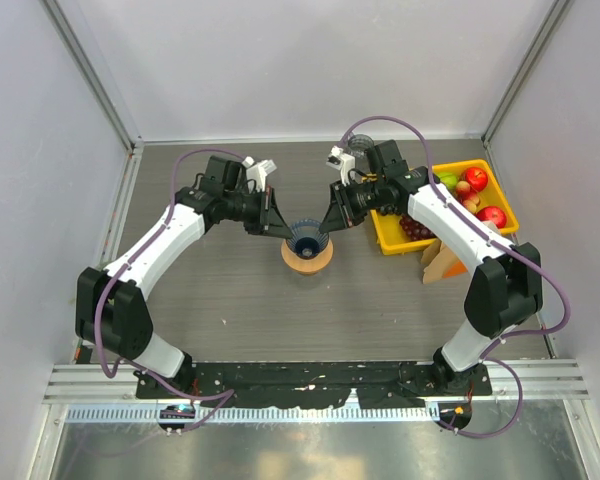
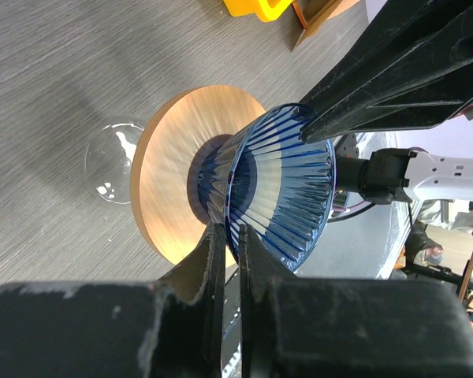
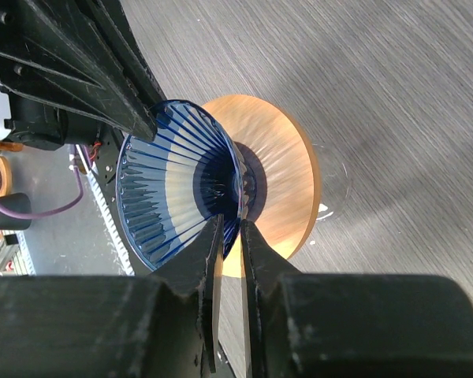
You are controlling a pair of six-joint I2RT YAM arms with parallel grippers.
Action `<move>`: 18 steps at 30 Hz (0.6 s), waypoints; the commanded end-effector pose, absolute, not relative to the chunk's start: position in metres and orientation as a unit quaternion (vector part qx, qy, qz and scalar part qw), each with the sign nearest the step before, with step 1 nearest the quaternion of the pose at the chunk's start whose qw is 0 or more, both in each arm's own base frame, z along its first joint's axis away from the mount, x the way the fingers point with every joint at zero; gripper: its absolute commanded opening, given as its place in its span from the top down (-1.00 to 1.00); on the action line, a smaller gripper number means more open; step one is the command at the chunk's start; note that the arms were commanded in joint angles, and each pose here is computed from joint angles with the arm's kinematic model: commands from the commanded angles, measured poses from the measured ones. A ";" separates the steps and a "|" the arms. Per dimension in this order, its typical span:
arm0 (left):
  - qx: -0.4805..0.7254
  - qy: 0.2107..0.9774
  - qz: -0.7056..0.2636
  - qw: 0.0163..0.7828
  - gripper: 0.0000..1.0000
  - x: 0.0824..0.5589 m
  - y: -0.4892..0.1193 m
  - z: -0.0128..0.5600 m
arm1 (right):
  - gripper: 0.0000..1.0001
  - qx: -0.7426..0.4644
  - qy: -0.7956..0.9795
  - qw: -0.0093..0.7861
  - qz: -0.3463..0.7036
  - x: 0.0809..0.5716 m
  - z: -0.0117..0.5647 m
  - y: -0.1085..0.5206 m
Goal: Place the coffee filter in the dripper
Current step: Adjust the coffee dripper in the dripper holder.
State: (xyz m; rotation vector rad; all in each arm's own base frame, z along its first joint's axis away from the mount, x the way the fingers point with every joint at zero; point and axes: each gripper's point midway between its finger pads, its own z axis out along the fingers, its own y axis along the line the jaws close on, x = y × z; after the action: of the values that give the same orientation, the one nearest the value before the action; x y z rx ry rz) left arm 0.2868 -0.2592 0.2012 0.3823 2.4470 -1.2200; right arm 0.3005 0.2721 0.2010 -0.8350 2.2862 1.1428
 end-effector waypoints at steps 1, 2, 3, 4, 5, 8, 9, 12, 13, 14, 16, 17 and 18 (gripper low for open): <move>0.164 0.887 -0.387 0.191 0.73 0.286 -0.252 0.180 | 0.69 -0.321 0.838 0.242 0.370 0.315 0.187 0.262; 0.165 0.886 -0.387 0.197 0.69 0.287 -0.251 0.184 | 0.62 -0.323 0.835 0.246 0.371 0.315 0.191 0.263; 0.168 0.883 -0.386 0.205 0.67 0.289 -0.251 0.189 | 0.60 -0.324 0.832 0.252 0.373 0.316 0.197 0.264; 0.168 0.882 -0.387 0.210 0.67 0.289 -0.251 0.192 | 0.57 -0.327 0.829 0.253 0.378 0.315 0.200 0.265; 0.168 0.879 -0.390 0.215 0.66 0.290 -0.252 0.196 | 0.55 -0.327 0.827 0.256 0.379 0.316 0.204 0.265; 0.169 0.872 -0.403 0.220 0.62 0.290 -0.256 0.205 | 0.49 -0.331 0.822 0.261 0.384 0.316 0.212 0.266; 0.170 0.869 -0.407 0.223 0.62 0.291 -0.257 0.209 | 0.46 -0.332 0.821 0.260 0.386 0.315 0.215 0.266; 0.171 0.867 -0.412 0.223 0.53 0.291 -0.259 0.215 | 0.38 -0.333 0.817 0.258 0.394 0.312 0.220 0.268; 0.173 0.865 -0.414 0.225 0.49 0.291 -0.260 0.218 | 0.30 -0.334 0.816 0.259 0.395 0.311 0.221 0.268; 0.173 0.863 -0.417 0.226 0.44 0.291 -0.261 0.220 | 0.26 -0.334 0.816 0.259 0.394 0.311 0.222 0.268; 0.173 0.860 -0.425 0.226 0.34 0.291 -0.262 0.225 | 0.17 -0.336 0.813 0.262 0.397 0.310 0.225 0.268; 0.172 0.857 -0.428 0.227 0.29 0.291 -0.263 0.228 | 0.07 -0.337 0.810 0.263 0.400 0.309 0.229 0.269; 0.171 0.857 -0.430 0.227 0.24 0.291 -0.264 0.230 | 0.02 -0.338 0.809 0.266 0.400 0.309 0.232 0.269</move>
State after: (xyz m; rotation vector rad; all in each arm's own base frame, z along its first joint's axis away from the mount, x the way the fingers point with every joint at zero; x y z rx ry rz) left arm 0.2871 -0.2589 0.2043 0.4369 2.4358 -1.1655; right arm 0.3039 0.2666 0.2059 -0.8859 2.2681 1.0881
